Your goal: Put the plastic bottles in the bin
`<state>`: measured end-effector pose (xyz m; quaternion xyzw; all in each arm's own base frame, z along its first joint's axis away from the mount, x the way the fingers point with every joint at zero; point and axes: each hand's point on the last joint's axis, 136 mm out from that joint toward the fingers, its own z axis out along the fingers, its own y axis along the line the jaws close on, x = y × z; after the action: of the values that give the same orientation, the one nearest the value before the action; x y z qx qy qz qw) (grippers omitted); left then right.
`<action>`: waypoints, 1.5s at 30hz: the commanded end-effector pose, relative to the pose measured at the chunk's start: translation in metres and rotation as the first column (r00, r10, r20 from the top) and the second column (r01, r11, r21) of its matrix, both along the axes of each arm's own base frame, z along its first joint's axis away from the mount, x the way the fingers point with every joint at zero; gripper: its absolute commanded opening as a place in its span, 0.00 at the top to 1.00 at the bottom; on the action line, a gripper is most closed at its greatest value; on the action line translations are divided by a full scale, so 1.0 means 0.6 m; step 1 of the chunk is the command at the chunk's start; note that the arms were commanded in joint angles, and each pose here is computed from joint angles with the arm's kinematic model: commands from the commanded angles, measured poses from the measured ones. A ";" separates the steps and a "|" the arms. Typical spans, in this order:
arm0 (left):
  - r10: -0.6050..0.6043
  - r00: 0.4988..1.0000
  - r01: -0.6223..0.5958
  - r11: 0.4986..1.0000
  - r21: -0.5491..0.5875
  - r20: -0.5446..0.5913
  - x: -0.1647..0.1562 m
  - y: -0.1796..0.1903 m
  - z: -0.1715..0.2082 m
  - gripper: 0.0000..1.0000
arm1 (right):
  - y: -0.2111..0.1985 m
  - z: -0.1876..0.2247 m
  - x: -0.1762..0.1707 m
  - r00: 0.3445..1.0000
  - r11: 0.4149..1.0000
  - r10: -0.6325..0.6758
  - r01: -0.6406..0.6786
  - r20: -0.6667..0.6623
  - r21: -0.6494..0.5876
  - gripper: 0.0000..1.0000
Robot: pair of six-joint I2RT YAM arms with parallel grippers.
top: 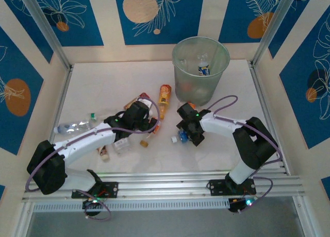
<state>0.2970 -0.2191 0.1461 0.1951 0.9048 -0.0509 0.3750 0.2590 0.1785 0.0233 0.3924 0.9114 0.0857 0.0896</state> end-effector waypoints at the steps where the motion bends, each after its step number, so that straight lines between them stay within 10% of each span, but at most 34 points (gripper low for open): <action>1: 0.047 0.999 -0.047 0.999 0.004 0.013 0.007 0.014 0.000 0.07 | -0.006 -0.015 -0.006 1.000 1.000 0.013 -0.013 -0.025 -0.017 0.12; 20: 0.111 0.992 -0.111 0.994 0.007 0.065 0.012 0.039 0.023 0.06 | -0.028 0.134 -0.001 0.959 0.957 0.223 -0.181 0.177 -0.229 0.49; 37: 0.142 0.984 -0.136 0.989 -0.056 0.107 0.011 0.046 0.063 0.05 | 0.027 0.593 0.159 0.466 0.717 0.689 -0.323 0.555 -0.618 0.50; 45: 0.143 0.984 -0.136 0.988 -0.071 0.102 0.008 0.046 0.070 0.05 | -0.013 0.693 0.278 0.423 0.663 0.720 -0.189 0.550 -0.724 0.50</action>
<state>0.3014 -0.1983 0.1802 0.1384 0.8925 -0.0396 0.4275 0.4107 0.1800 0.4181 0.0141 0.8336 0.0389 0.5509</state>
